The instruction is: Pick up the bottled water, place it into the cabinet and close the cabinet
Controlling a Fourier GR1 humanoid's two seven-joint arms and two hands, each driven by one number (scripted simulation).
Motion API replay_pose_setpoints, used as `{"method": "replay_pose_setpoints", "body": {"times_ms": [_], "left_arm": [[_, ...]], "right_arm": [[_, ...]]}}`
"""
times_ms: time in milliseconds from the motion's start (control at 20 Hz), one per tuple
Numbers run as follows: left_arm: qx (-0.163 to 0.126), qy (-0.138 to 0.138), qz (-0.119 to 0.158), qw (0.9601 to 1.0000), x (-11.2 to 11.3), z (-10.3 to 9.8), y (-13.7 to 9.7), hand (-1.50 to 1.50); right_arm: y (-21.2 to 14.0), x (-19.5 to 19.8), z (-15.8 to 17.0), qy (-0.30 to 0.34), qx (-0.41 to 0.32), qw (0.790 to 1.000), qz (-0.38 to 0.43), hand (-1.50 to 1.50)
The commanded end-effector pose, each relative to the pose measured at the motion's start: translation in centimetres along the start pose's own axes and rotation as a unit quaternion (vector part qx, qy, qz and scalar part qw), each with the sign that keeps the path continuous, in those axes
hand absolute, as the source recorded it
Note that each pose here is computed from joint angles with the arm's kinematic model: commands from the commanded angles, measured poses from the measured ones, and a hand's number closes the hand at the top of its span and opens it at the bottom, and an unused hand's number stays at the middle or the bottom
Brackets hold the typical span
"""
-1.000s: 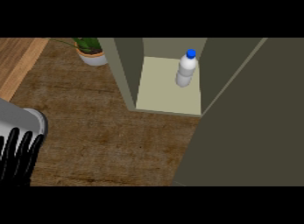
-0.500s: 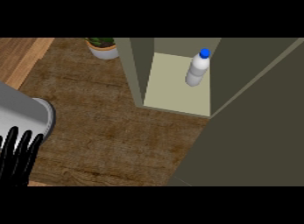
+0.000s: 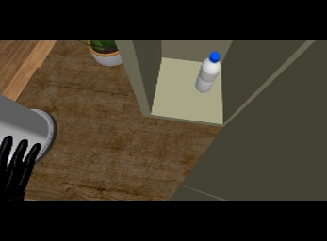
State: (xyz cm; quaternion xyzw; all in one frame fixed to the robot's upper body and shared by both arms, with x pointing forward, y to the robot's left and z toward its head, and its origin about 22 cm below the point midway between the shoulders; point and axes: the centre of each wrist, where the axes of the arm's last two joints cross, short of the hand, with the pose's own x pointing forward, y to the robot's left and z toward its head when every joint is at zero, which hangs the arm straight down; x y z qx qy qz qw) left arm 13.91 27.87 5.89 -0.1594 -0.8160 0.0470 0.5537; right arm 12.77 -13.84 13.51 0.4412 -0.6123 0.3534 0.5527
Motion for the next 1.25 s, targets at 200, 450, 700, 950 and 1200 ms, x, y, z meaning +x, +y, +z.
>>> {"method": "replay_pose_setpoints", "body": {"times_ms": [200,450,700,950,1200], "left_arm": [[0.009,-0.003,-0.005,0.9999,0.2,0.5,0.6,-1.50],[0.004,0.005,0.011,0.9999,0.0,0.6,0.6,-1.50],[-0.009,0.011,0.010,0.9999,0.2,0.5,0.9,-1.50],[0.000,0.012,0.014,0.9998,-0.2,0.7,0.9,-1.50],[0.003,0.011,0.013,0.9998,-0.4,0.8,1.8,-1.50]], "right_arm": [[-3.7,-1.6,-1.0,-0.040,-0.211,0.975,-0.063,1.50],[-7.2,-1.7,-2.0,-0.035,-0.273,0.959,-0.071,1.50],[-11.5,-1.1,-6.1,-0.036,-0.332,0.940,-0.073,1.50],[-15.6,0.4,-11.3,-0.024,-0.354,0.932,-0.077,1.50],[-18.4,2.2,-16.0,-0.021,-0.362,0.928,-0.085,1.50]]}}
